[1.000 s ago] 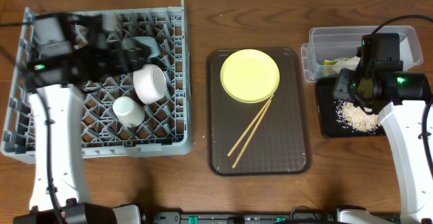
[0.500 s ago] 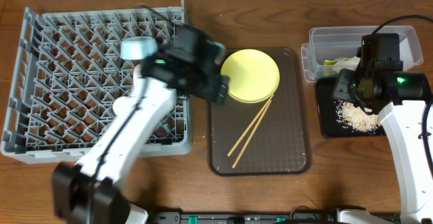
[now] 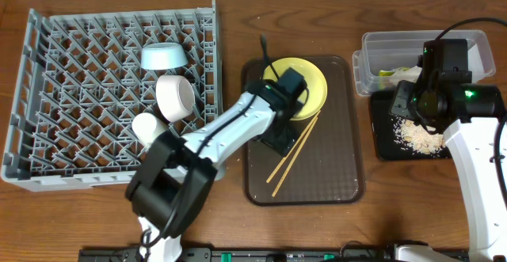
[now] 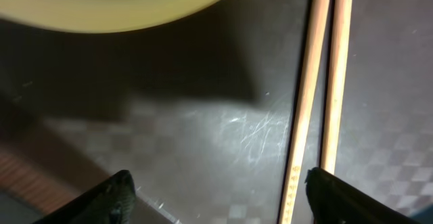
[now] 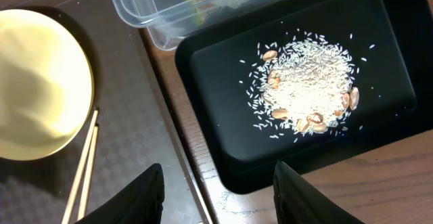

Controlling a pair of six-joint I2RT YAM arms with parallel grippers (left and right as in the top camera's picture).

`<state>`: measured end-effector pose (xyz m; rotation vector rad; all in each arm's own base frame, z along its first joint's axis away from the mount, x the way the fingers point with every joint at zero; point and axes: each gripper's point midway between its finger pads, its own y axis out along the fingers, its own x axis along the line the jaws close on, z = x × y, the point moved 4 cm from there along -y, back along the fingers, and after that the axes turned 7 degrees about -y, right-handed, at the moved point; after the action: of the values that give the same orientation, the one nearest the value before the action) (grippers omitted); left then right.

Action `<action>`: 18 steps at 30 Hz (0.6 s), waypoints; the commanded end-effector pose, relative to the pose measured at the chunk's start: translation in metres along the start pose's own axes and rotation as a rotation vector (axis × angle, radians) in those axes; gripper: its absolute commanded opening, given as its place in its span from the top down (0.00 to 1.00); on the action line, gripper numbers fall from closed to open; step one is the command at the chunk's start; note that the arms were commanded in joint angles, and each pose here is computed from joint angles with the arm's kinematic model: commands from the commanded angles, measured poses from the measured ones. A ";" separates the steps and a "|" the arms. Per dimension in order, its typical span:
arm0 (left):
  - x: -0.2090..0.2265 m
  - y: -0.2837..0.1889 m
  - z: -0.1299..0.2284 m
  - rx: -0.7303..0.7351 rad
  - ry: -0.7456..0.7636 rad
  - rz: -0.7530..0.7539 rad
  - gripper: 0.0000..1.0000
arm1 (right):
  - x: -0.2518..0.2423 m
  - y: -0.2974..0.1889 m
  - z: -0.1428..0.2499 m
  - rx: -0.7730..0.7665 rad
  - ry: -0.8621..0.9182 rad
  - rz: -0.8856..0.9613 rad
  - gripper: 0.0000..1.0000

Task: Sort waste into correct bins and load items into the dishwasher rack
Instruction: 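Reach the left gripper to the wooden chopsticks on the tray, then grasp one chopstick with the left gripper and lift it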

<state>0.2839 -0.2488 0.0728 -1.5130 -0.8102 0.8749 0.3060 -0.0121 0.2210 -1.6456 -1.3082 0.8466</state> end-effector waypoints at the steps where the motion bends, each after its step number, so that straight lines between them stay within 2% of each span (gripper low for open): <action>1: -0.001 0.017 0.005 0.040 0.004 -0.034 0.20 | -0.004 -0.003 -0.004 -0.016 0.005 0.014 0.50; 16: -0.021 0.037 0.017 0.068 0.050 -0.037 0.21 | -0.004 -0.003 -0.004 -0.016 0.005 0.014 0.50; 18: -0.021 0.041 0.020 0.070 0.045 -0.038 0.25 | -0.004 -0.003 -0.004 -0.016 0.005 0.014 0.50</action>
<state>0.2633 -0.2705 0.0437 -1.4905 -0.7527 0.8393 0.3059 -0.0121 0.2210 -1.6454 -1.3079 0.8469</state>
